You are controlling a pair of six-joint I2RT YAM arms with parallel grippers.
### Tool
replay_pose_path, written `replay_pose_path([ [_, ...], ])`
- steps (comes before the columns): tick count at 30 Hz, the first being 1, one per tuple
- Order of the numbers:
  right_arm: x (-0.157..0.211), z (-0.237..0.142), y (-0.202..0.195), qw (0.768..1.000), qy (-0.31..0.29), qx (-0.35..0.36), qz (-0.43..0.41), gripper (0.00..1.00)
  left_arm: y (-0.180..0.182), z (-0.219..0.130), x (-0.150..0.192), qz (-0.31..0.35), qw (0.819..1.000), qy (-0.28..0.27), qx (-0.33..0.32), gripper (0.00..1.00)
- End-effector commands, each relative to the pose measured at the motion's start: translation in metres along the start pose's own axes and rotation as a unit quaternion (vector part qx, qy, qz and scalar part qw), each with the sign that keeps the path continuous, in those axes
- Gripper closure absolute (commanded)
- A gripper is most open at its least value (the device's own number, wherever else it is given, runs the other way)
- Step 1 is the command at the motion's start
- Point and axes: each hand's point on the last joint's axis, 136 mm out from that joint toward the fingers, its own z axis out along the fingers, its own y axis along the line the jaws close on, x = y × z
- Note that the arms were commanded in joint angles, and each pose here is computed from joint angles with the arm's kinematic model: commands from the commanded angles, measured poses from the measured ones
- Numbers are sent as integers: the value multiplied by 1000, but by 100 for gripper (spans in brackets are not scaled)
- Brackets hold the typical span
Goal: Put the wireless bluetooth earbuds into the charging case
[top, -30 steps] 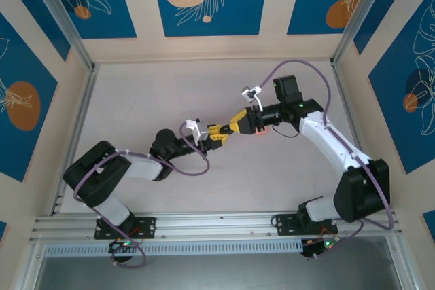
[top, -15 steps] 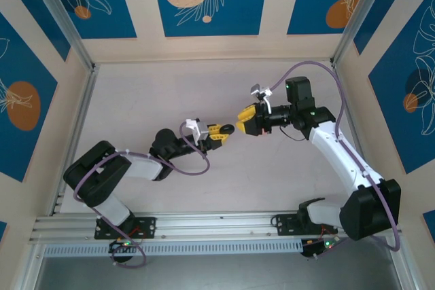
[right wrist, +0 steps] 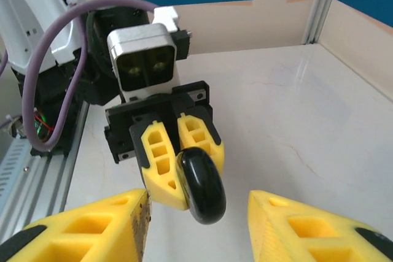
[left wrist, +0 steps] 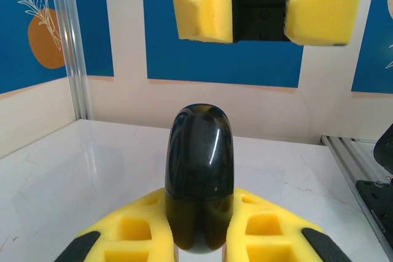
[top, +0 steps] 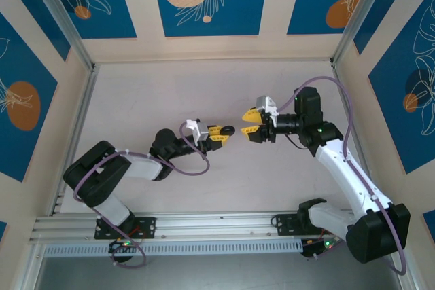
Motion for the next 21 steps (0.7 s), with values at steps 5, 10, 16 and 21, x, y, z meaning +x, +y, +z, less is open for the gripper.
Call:
replay_pose_path([
  [5,11,0,9,997,5,-15,-77,50,-14,-2,-26,24,999,-33,31,85],
  [10,19,8,11,994,20,-22,-101,51,-16,-3,-26,24,999,-33,36,86],
  [16,22,16,5,994,22,-34,-102,52,-19,-3,-27,25,998,-34,42,86],
  [21,21,23,7,993,17,-66,-94,55,-19,-3,-27,25,998,-34,44,86],
])
